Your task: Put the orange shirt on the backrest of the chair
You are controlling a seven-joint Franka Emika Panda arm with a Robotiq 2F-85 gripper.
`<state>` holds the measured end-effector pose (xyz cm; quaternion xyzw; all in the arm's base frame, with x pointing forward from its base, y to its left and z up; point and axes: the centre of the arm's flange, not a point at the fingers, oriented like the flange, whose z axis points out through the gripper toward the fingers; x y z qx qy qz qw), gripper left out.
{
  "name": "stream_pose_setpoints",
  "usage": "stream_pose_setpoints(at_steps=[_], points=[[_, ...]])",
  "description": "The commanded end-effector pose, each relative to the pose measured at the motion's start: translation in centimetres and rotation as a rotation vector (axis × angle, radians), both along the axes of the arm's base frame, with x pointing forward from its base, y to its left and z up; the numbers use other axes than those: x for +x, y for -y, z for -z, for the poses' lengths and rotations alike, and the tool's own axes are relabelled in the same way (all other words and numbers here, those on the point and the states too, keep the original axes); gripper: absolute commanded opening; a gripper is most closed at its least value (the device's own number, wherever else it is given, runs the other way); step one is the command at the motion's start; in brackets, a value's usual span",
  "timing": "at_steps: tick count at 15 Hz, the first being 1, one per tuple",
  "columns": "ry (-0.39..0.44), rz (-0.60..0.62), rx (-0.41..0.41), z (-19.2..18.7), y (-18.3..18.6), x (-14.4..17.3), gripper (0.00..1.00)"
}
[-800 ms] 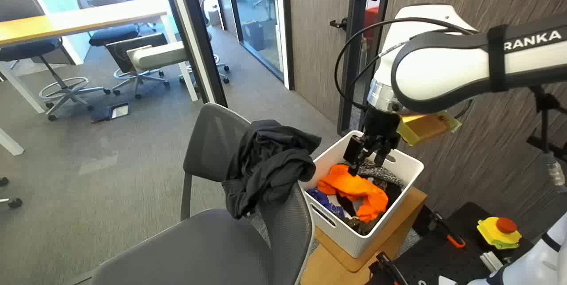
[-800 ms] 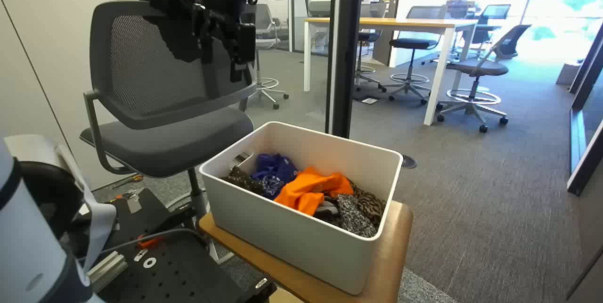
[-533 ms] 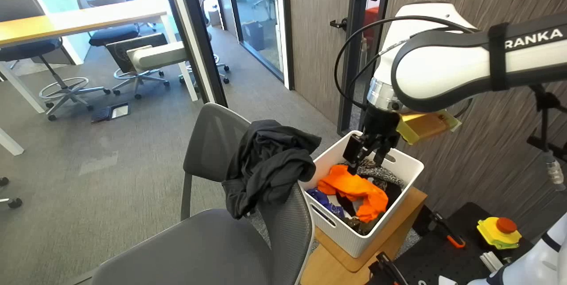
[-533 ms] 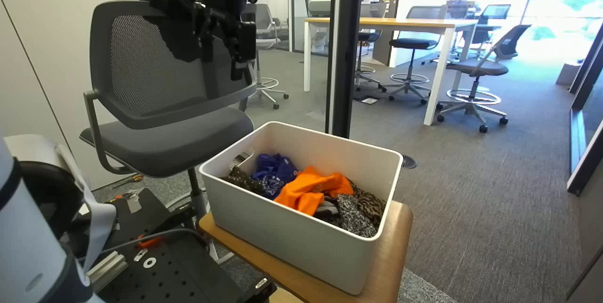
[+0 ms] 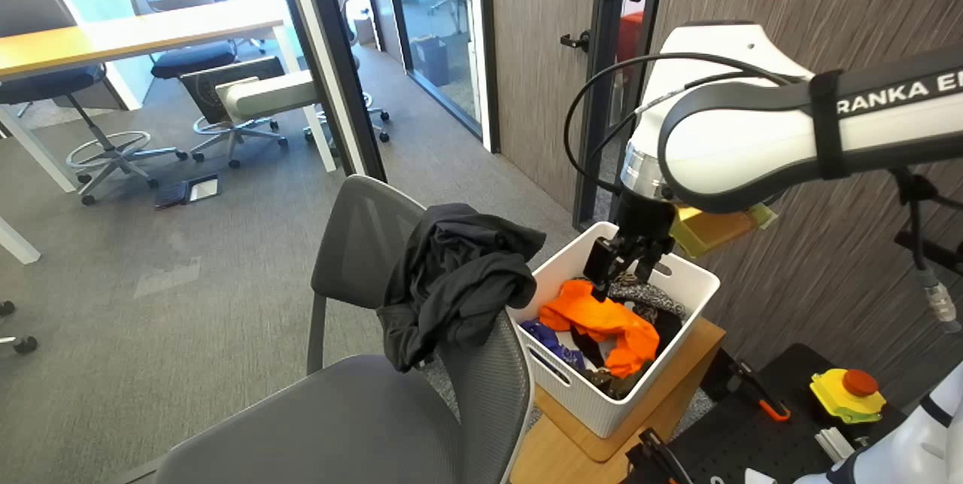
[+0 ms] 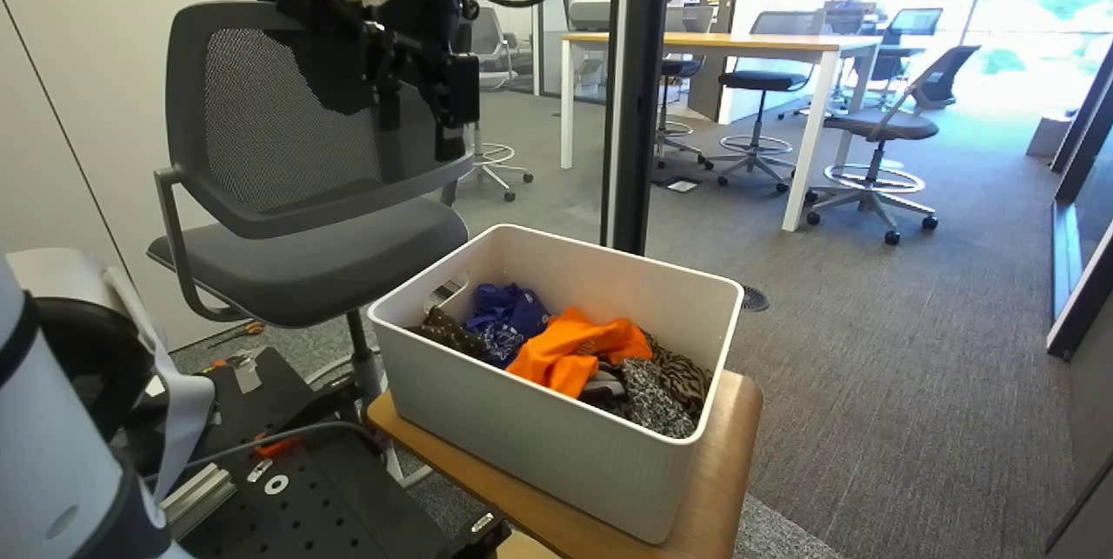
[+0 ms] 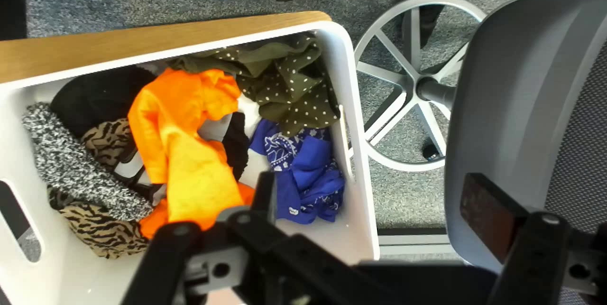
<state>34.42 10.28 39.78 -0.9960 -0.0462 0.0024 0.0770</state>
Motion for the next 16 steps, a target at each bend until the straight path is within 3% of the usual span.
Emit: stream_pose_setpoints(at_steps=[1, 6, 16], points=[[0.07, -0.045, -0.089, 3.1, 0.5, 2.3, 1.0], [0.093, -0.131, -0.173, 7.6, 3.2, 5.7, 1.0], [-0.02, -0.207, -0.126, 16.7, 8.8, 8.7, 1.0]])
